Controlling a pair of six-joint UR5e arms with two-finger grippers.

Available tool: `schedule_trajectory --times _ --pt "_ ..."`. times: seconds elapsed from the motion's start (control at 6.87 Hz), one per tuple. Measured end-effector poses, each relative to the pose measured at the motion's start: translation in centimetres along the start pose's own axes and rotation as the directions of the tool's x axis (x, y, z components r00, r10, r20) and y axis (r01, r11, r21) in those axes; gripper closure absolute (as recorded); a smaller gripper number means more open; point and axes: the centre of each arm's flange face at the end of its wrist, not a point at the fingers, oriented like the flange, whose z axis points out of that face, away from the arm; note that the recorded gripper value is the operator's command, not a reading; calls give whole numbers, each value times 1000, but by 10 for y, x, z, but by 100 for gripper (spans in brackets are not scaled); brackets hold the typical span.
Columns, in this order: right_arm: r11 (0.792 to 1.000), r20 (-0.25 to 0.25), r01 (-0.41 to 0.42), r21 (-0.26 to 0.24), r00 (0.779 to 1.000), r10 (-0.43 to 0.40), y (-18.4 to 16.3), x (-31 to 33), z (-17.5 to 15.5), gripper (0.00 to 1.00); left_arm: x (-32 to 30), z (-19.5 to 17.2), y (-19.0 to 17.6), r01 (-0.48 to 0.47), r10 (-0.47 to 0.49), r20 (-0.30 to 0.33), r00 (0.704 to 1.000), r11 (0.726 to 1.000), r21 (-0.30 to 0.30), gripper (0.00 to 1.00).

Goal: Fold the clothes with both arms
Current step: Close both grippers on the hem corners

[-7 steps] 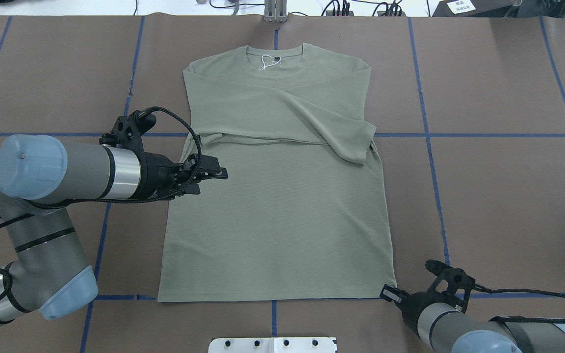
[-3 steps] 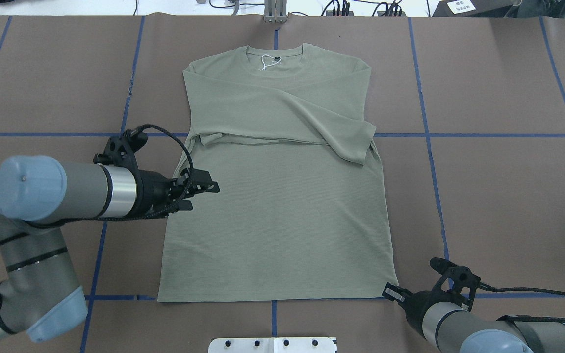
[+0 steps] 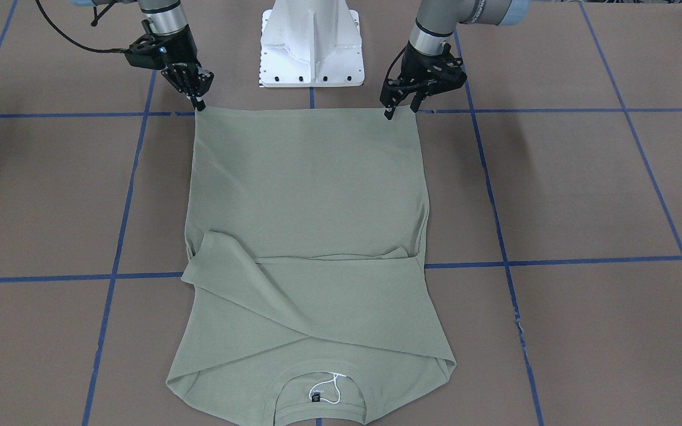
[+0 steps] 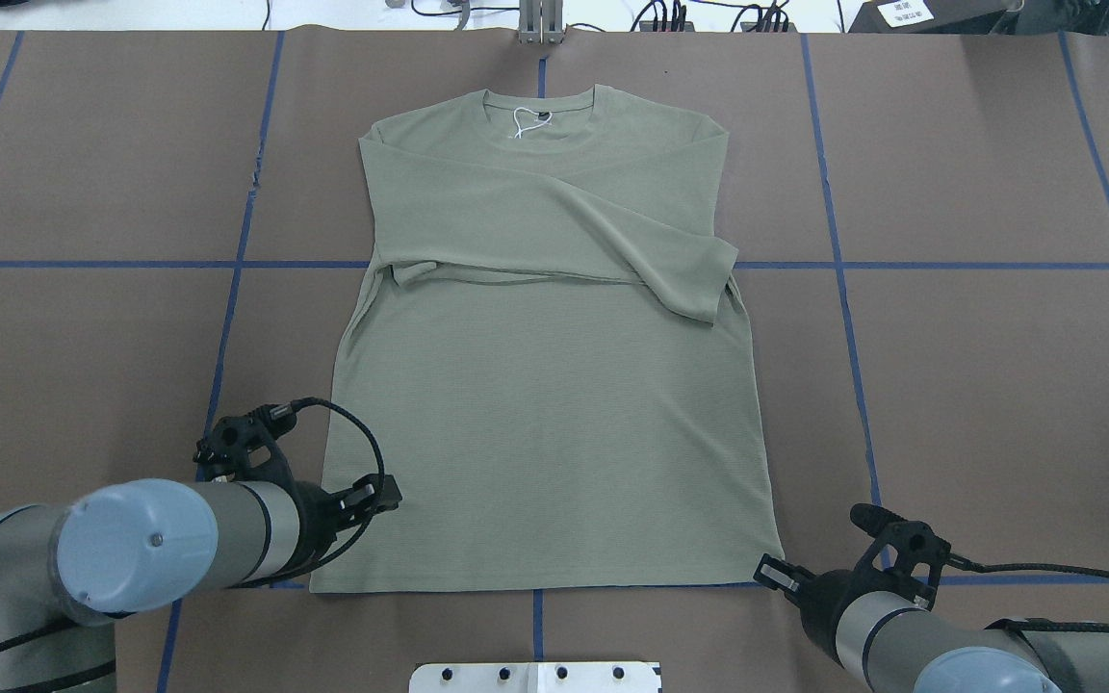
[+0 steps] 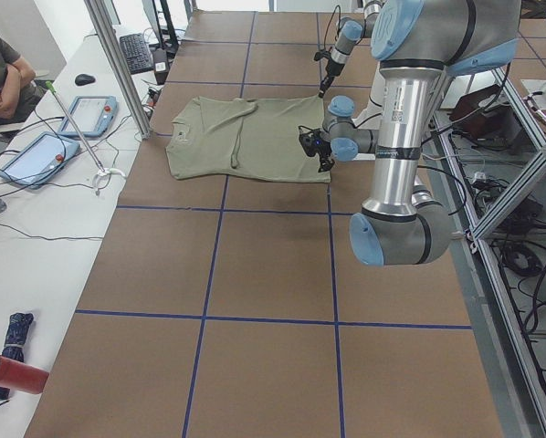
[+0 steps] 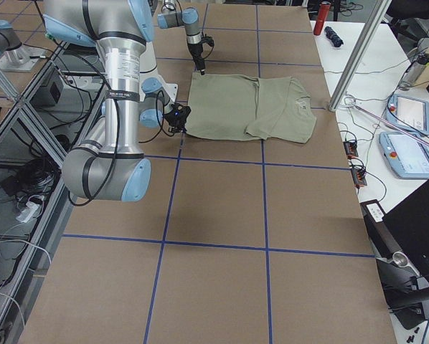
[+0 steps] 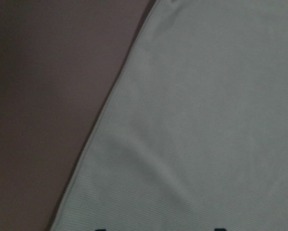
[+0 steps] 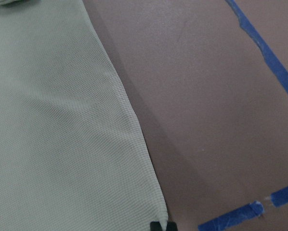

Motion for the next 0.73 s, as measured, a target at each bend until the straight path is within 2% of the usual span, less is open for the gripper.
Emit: schedule_trajectory --times 0.29,0.58,0.73 --pt "1000 -1 0 -1 1000 0 0 0 0 100 -14 8 12 -14 14 31 999 1000 -2 25" --pt "1000 -3 1 0 1000 -1 0 1 1 100 -20 12 19 -24 24 46 999 1000 -12 37" --pt "1000 -3 1 0 1000 -1 0 1 1 100 -23 14 21 -28 29 54 998 1000 -14 63"
